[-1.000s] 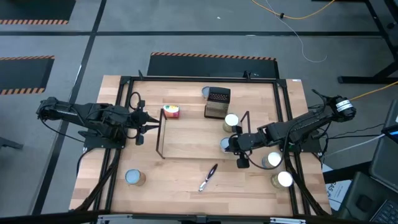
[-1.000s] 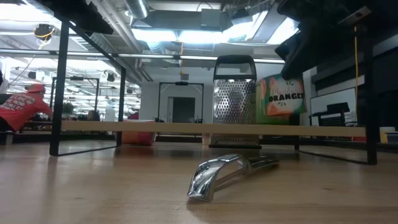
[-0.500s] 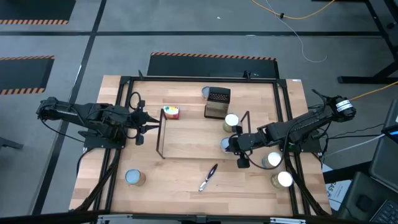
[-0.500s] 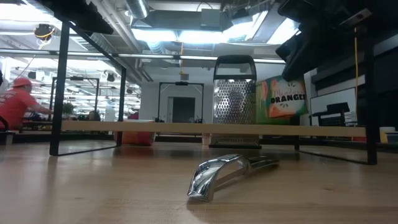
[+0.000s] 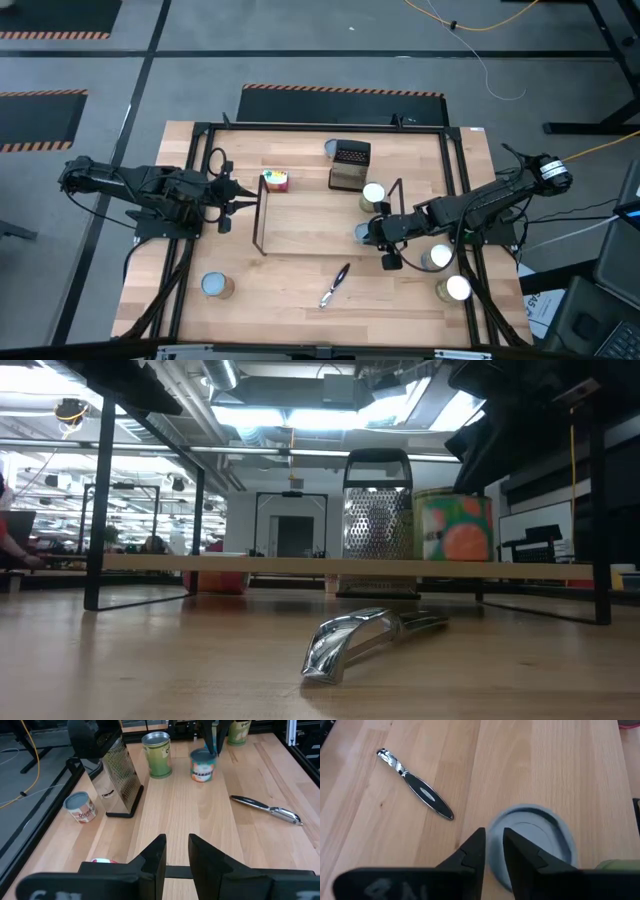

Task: Pick and place cans onto a shelf
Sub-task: Put the canned mandarin oranges on the shelf

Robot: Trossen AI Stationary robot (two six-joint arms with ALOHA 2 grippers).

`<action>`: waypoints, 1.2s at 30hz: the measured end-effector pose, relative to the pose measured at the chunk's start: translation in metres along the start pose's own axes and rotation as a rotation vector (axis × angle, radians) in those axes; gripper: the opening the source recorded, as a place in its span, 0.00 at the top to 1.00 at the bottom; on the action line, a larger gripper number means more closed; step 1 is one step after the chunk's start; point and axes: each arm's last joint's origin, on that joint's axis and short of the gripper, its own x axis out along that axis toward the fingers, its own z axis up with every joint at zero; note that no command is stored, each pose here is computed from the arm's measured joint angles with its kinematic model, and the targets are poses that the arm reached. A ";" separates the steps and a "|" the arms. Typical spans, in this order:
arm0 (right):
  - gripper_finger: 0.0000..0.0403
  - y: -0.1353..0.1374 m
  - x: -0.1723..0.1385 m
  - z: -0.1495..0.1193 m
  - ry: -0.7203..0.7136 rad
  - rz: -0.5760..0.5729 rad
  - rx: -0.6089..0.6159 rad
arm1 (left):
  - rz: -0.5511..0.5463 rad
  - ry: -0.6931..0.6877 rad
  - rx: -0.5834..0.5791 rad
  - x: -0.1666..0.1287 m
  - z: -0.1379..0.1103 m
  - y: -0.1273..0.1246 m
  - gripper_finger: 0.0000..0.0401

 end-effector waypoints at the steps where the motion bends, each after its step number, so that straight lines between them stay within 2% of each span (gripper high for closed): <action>1: 0.82 0.000 -0.001 0.001 -0.003 0.000 0.000 | 0.000 0.000 0.000 0.000 0.000 0.000 0.81; 9: 0.82 0.002 -0.014 0.029 -0.089 0.008 -0.063 | 0.000 0.000 0.001 0.000 0.000 0.000 0.81; 14: 0.82 0.000 -0.018 0.037 -0.116 0.001 -0.101 | 0.000 0.000 0.002 0.000 0.000 0.000 0.81; 20: 0.82 -0.011 -0.020 0.043 -0.138 -0.078 -0.030 | 0.000 0.001 0.002 0.000 0.000 0.000 0.81; 23: 0.79 -0.016 -0.021 0.046 -0.147 -0.088 0.017 | 0.000 0.001 0.002 0.000 0.000 0.000 0.81; 29: 0.65 -0.024 -0.021 0.048 -0.146 -0.049 0.033 | 0.000 0.001 0.002 0.000 0.000 0.000 0.81; 36: 0.61 -0.034 -0.019 0.043 -0.083 -0.034 -0.107 | 0.000 0.001 -0.001 0.000 0.000 0.000 0.81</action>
